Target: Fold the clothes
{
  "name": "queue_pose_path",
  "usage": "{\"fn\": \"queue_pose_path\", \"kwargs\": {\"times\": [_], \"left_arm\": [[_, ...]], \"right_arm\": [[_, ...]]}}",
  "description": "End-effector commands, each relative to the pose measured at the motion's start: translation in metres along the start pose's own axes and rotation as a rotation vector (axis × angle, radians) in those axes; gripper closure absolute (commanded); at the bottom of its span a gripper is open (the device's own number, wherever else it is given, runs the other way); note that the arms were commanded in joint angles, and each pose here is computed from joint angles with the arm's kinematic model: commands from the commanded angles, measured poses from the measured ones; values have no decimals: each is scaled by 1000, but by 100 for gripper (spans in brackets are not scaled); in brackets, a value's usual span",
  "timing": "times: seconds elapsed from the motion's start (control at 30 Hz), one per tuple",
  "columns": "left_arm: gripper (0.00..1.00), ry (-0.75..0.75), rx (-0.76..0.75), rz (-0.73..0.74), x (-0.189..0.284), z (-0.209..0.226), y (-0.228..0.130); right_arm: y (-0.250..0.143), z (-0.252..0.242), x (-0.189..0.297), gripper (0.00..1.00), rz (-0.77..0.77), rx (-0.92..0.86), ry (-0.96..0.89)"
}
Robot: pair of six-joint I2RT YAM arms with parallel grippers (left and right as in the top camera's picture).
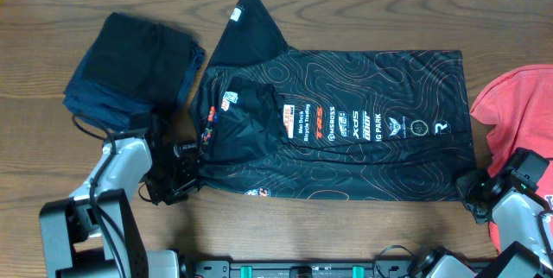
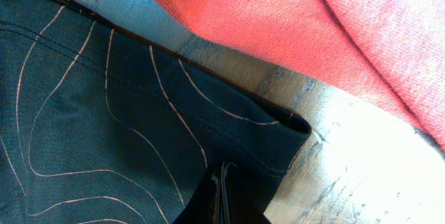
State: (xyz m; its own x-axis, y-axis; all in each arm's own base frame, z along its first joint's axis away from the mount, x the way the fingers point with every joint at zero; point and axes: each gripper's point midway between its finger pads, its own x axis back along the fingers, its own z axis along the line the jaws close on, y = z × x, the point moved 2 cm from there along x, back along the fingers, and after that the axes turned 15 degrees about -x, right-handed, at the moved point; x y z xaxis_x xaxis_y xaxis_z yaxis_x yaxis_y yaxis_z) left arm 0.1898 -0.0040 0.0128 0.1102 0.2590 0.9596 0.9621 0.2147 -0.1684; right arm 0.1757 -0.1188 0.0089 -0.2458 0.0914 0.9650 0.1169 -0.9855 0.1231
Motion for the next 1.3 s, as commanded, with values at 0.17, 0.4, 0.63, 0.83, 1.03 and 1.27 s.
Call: {"fn": "queue_pose_path", "kwargs": {"times": [0.17,0.4,0.63,0.83,1.03,1.27], "left_arm": [[71,-104,48,9,-13,-12,-2],[73,-95,41,-17,-14,-10,4],[94,50,54,18,-14,12,-5],[94,138,57,8,2,21,4],[94,381,67,-68,53,47,25],[94,430,69,-118,67,51,34]], "right_arm": [[-33,-42,-20,98,95,-3,-155],[-33,-42,-20,98,95,-3,-155],[-33,-42,-20,98,95,-3,-155],[-33,-42,-20,98,96,-3,-155],[-33,-42,-20,98,95,-3,-155],[-33,-42,-20,98,95,-3,-155]]}}
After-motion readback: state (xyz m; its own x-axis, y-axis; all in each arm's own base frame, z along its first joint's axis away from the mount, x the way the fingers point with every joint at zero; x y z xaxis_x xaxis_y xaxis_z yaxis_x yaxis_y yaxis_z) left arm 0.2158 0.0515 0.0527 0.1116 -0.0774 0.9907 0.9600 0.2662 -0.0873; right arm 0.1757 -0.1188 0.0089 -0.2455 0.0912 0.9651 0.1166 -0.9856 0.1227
